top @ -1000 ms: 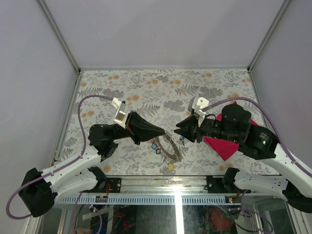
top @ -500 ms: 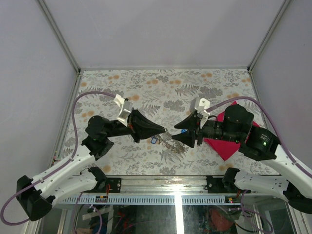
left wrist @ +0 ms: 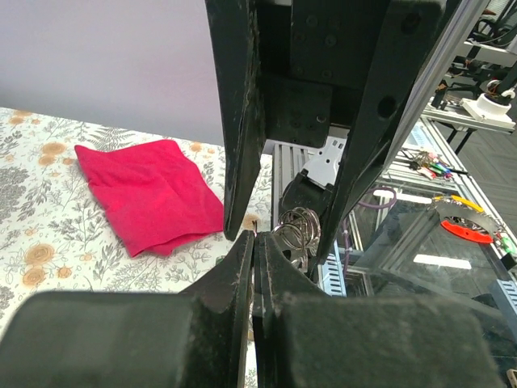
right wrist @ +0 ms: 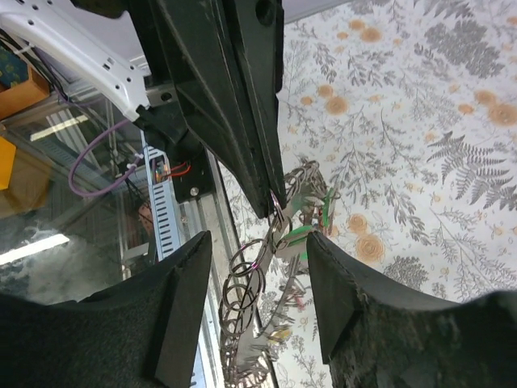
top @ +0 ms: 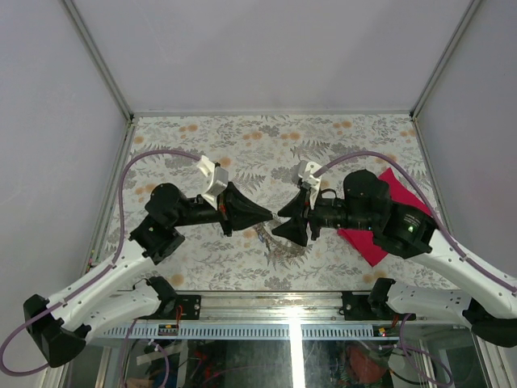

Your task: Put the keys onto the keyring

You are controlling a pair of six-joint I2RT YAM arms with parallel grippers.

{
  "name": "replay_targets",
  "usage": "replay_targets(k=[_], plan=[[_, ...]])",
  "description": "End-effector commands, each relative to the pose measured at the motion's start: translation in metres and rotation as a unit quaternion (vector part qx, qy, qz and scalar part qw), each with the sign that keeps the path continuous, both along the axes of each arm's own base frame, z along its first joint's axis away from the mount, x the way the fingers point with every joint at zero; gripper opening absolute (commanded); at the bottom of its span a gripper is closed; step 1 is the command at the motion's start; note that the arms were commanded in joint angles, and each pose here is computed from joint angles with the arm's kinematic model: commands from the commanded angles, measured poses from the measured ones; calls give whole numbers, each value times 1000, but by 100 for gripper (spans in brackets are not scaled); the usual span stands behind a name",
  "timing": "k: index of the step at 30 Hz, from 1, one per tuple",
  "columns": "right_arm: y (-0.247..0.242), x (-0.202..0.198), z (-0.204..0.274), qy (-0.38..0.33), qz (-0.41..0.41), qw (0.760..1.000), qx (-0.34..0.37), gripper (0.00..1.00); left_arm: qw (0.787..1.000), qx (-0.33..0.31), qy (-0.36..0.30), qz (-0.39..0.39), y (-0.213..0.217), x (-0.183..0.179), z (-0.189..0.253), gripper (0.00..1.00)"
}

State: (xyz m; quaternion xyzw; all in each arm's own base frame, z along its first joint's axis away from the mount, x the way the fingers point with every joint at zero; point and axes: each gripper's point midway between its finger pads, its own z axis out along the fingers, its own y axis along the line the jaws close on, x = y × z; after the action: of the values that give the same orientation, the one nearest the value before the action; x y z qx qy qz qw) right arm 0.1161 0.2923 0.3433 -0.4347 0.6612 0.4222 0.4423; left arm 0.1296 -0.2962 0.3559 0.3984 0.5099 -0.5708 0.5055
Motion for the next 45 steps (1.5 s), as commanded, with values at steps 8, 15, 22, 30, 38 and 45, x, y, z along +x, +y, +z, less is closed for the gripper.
replay_targets(k=[8,15,22,30,38,45], plan=[[-7,15,-14,-14,-41,998,-35,40,998,5,-37,60,9,16,25,0],[-4,15,-25,-10,-31,998,-50,35,995,35,-25,87,10,27,16,0],[4,15,-32,-3,-21,999,-50,40,995,40,-18,91,9,30,13,0],[12,28,-49,4,-41,996,-73,39,995,37,-18,89,7,31,16,0],[4,35,-41,-32,-61,996,-54,0,994,26,-25,104,12,32,22,5],[-8,40,-18,-57,-98,994,-4,0,989,-4,-32,142,26,33,42,40]])
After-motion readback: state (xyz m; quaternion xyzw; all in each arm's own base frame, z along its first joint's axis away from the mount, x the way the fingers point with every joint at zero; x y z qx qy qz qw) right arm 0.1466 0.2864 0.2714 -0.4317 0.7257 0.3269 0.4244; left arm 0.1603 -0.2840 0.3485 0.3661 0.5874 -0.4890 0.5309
